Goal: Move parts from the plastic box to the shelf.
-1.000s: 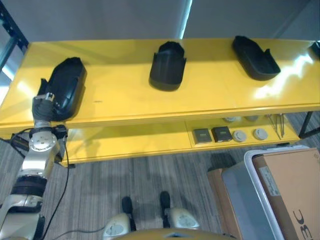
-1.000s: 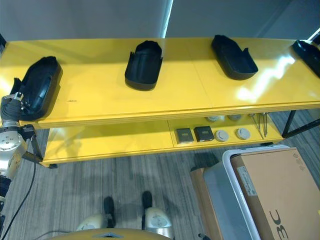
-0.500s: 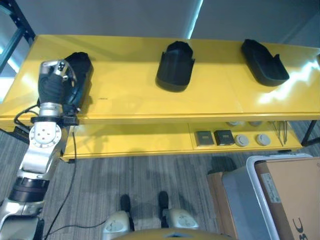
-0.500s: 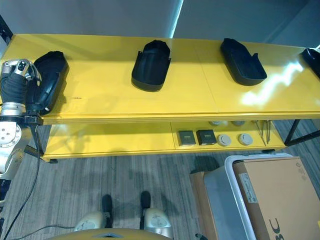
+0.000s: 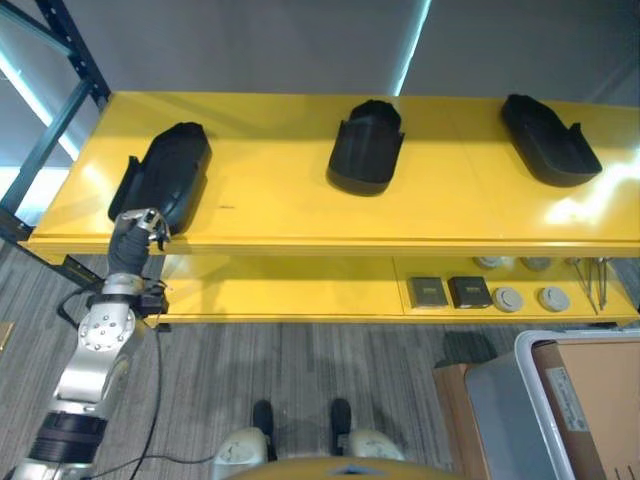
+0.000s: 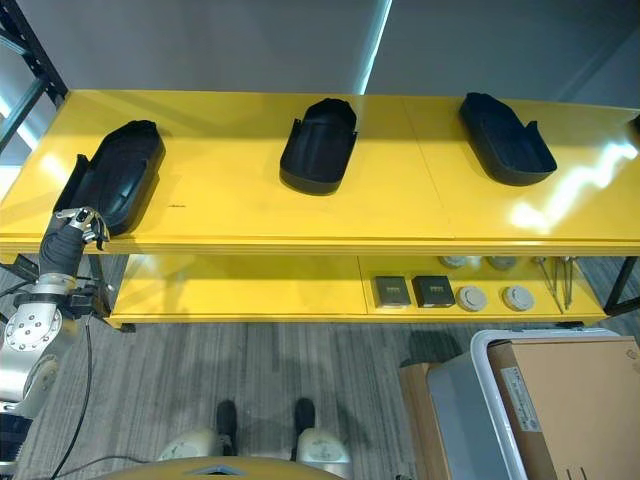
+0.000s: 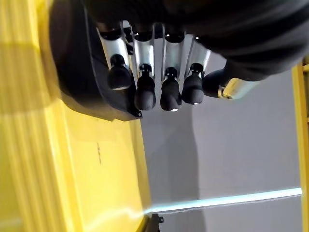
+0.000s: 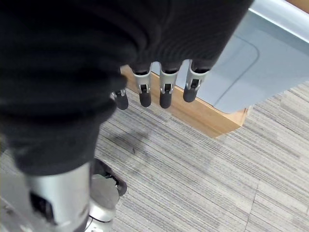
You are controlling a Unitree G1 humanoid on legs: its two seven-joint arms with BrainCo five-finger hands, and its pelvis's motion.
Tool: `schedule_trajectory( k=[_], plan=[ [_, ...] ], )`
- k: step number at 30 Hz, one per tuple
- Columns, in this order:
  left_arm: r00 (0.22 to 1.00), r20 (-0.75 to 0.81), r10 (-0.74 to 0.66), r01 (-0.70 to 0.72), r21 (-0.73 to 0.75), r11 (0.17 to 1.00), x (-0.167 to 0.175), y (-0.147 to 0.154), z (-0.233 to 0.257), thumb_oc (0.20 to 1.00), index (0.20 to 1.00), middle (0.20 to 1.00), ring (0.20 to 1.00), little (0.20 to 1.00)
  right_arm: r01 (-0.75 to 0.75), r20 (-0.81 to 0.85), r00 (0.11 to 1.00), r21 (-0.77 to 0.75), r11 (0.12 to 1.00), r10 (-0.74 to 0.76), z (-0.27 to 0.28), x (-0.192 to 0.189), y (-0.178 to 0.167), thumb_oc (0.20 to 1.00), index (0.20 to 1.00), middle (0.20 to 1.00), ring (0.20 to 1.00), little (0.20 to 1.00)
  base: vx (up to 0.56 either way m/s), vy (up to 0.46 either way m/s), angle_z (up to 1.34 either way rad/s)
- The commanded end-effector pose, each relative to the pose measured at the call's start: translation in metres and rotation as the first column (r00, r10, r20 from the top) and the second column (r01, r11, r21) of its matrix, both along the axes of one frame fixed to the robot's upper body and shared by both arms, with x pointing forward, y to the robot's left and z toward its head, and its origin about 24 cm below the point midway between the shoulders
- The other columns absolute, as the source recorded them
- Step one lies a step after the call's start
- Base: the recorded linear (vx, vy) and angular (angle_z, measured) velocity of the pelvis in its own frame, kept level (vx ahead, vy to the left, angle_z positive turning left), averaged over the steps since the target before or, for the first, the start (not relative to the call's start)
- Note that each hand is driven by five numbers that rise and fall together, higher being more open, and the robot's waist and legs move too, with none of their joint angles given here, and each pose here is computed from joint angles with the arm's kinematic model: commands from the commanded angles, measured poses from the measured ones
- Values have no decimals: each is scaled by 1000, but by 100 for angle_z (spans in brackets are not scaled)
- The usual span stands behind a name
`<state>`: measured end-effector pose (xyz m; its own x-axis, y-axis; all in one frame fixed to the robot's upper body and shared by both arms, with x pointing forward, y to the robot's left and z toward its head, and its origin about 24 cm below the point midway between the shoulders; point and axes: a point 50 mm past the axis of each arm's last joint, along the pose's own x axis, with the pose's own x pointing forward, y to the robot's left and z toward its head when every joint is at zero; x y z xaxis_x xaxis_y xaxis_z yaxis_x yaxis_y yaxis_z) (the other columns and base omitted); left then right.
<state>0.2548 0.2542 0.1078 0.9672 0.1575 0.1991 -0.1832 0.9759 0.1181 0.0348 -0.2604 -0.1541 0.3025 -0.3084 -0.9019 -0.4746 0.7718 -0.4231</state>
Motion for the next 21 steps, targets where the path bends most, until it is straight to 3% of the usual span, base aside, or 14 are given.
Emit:
schedule_trajectory(
  k=[1,21],
  plan=[
    [990,125,57,-56,-11,998,5,8,21,200,200,200,200,200,-35,-61,998,-43,998,32,0,-20,-7,1000,1000,1000,1000,1000,0,0,0],
    [945,-39,324,-322,41,946,31,49,-12,200,200,200,200,200,-94,-81,993,-55,994,89,1,-14,-13,1000,1000,1000,1000,1000,4,1,-2]
  ],
)
